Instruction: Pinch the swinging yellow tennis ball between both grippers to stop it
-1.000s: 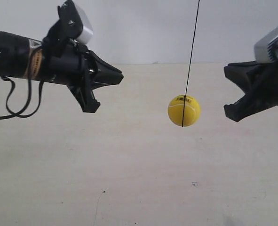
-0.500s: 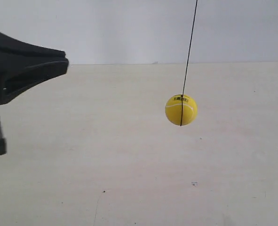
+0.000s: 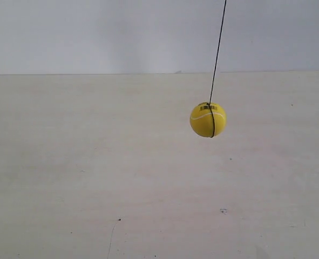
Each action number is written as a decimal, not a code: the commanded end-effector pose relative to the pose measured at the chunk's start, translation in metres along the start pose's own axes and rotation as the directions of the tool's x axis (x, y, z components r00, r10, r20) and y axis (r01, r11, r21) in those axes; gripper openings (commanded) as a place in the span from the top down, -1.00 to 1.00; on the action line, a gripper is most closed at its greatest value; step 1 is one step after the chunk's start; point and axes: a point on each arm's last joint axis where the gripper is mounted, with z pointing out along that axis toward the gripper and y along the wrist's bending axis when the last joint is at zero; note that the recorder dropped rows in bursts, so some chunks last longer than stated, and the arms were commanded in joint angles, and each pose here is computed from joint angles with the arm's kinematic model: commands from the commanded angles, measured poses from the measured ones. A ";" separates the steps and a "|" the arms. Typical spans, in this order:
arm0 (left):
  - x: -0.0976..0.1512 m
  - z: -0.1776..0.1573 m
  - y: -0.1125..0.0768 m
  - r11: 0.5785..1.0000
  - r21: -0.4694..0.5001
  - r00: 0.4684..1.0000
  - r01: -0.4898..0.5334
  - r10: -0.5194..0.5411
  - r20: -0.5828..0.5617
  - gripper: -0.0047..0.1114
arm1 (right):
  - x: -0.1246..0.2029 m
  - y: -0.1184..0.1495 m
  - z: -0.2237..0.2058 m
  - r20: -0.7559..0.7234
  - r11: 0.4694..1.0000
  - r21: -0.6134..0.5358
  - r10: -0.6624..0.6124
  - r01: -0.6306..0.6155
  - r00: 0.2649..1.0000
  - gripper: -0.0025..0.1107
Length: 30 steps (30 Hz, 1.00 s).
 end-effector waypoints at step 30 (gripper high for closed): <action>-0.007 -0.011 -0.005 1.000 -0.004 0.998 0.026 -0.025 0.057 0.84 | 0.020 -0.019 -0.046 -0.238 0.914 0.263 -0.249 0.309 0.939 0.96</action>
